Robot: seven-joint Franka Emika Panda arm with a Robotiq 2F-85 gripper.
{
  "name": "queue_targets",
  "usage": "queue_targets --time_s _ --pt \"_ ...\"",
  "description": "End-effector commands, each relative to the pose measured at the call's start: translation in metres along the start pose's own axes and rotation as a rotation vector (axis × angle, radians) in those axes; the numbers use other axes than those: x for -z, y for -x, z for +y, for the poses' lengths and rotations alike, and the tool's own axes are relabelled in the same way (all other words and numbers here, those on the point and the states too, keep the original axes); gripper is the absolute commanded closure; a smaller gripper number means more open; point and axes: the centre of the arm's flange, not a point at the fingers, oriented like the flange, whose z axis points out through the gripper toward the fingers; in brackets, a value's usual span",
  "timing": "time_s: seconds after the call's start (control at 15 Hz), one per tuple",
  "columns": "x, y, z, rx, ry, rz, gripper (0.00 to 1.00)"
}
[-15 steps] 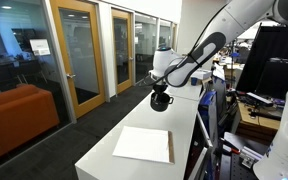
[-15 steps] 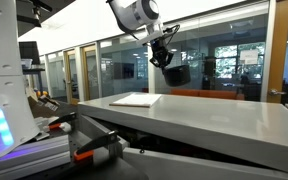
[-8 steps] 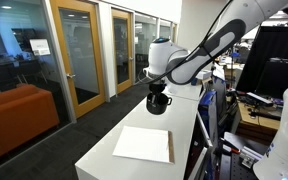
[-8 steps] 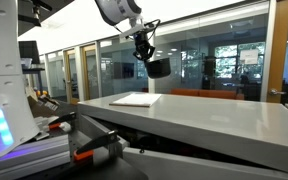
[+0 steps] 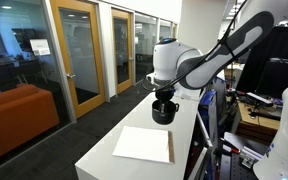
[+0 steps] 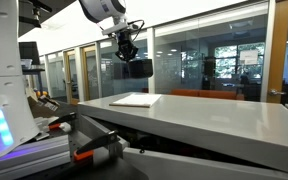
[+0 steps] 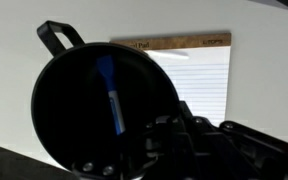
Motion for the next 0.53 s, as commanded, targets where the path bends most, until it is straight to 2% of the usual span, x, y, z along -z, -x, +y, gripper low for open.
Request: queue_targets --time_s 0.0,0.47 --pt "-0.018 0.015 -0.015 0.047 -0.041 0.002 0.99" --pt "-0.050 0.038 -0.058 0.219 -0.095 0.012 0.99"
